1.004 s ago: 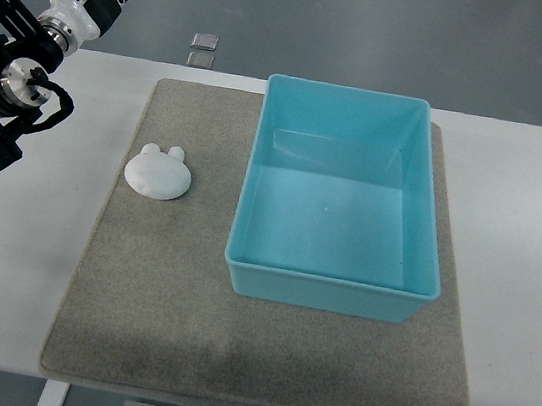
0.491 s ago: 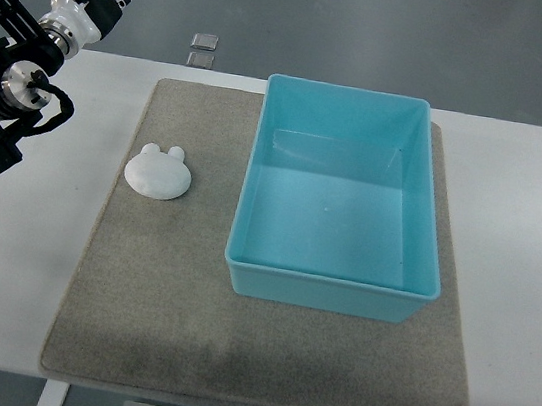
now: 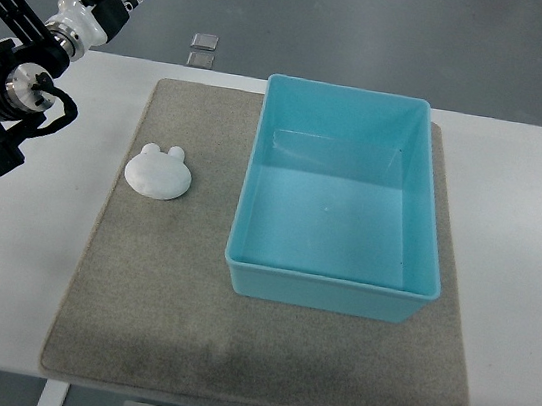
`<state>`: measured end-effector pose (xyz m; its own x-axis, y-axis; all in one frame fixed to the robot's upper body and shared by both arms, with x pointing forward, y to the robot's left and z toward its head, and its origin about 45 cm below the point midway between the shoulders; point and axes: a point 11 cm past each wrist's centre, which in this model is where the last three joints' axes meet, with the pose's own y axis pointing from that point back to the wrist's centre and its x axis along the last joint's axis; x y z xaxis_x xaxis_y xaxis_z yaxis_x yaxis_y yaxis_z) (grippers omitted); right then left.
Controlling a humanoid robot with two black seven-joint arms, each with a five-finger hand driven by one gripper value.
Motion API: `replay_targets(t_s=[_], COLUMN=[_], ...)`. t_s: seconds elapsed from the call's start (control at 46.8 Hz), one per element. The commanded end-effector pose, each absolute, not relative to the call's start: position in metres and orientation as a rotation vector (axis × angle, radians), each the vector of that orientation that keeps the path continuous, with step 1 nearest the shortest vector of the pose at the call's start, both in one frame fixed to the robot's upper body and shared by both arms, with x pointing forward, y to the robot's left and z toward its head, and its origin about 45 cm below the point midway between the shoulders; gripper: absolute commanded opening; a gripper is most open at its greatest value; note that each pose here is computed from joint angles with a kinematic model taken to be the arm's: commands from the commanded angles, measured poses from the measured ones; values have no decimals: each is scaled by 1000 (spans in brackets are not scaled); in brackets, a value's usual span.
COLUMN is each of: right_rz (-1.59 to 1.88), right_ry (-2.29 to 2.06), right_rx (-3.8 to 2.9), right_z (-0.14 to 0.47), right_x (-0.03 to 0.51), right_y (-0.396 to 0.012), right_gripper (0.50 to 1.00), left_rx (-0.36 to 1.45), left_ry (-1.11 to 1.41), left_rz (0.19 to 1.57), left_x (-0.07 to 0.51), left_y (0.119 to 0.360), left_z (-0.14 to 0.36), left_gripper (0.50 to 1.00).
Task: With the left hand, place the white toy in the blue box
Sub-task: 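Move the left hand over the white bear toy, fingers extended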
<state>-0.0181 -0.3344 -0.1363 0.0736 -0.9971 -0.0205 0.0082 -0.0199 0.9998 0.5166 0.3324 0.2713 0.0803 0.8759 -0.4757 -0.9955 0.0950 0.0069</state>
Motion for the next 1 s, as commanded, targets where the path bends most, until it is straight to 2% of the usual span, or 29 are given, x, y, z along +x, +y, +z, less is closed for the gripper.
replay_targets(t_s=[0.0,0.107,0.449,0.705,0.983], right_rz=[-1173,-1173,-1173,-1173,-1173], right_ry=[-1140,-1140,-1140,-1140,-1140], right_rx=[1252,1252,1252,1252,1252], right_z=[-136,-136,-136,-136,-136], right_x=[-18,-18,-18,-18,-18], right_y=[-334,-334,-334,-334,-334], right_gripper=[936,936,936,936,936], left_rx=[-346,-311,-64,203,459], left_ry=[406,401,221,-59,-289], left_rz=[1419,1375,1240,1054,803], left_x=[516,514,501,481,439], left_y=[325,313,299,288,292], left_z=[271,269,273,283,291], left_gripper=[992,990,986,988,990])
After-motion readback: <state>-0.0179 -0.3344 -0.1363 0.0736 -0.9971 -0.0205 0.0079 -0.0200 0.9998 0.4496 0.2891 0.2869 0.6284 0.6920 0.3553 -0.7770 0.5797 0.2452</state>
